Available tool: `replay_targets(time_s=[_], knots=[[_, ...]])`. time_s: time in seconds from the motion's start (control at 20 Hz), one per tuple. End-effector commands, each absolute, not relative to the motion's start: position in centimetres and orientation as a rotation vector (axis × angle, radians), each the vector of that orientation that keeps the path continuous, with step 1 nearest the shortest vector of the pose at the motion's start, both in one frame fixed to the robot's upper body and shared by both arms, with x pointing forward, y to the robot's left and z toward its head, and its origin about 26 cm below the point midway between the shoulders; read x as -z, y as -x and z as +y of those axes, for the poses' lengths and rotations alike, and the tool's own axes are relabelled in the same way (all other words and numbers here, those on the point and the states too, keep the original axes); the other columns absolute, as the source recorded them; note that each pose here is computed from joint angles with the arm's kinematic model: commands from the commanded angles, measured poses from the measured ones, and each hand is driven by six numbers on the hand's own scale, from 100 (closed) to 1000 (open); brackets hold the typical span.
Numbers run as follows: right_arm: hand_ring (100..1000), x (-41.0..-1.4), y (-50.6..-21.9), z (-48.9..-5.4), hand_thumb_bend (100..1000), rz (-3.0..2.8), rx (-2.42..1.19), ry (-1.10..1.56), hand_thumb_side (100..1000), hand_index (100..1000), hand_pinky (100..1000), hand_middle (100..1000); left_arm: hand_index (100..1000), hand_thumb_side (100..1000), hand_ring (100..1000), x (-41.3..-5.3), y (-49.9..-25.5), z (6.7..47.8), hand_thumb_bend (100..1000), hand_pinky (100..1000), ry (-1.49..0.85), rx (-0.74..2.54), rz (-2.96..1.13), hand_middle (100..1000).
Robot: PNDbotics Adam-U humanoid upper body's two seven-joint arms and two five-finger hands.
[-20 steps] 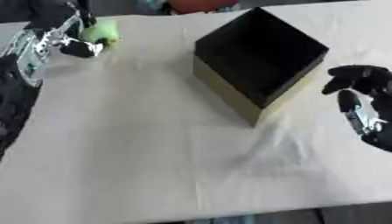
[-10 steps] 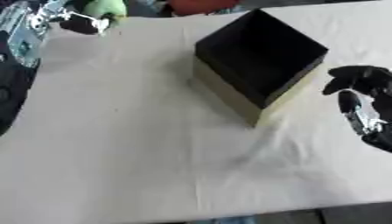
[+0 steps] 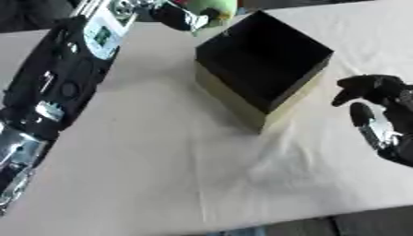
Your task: Pick up objects on the table and place them in the box.
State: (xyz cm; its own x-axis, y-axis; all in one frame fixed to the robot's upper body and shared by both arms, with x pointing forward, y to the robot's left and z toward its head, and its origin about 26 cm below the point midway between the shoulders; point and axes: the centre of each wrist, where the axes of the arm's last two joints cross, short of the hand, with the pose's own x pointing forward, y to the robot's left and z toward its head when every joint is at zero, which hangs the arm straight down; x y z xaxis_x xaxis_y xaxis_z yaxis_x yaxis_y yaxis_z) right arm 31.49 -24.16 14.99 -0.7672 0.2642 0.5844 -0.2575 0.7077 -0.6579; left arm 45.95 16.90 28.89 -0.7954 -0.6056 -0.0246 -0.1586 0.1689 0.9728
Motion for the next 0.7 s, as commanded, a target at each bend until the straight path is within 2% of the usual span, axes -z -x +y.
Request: replay_targets(time_s=[0.05, 0.35, 0.6, 0.7], knots=[[617, -15.8, -31.6, -24.0, 100, -2.257, -1.017, -0.008, 594, 799, 664, 577, 510, 241, 390, -29.6, -45.5, 15.4, 100, 476, -0.721, 1.721, -2.103, 352], [617, -15.9, -31.6, -23.7, 100, -2.261, -1.027, -0.025, 598, 799, 664, 576, 542, 217, 427, -27.2, -46.0, 14.4, 100, 510, -0.685, 1.822, -2.028, 392], [617, -16.0, -31.6, -23.5, 100, -2.261, -1.033, -0.036, 600, 799, 664, 576, 581, 279, 467, -25.5, -46.3, 14.0, 100, 553, -0.692, 1.878, -1.981, 440], [617, -16.0, -31.6, -23.4, 100, -2.262, -1.035, -0.040, 604, 799, 664, 576, 591, 293, 478, -25.3, -46.3, 13.8, 150, 567, -0.711, 1.876, -1.998, 452]])
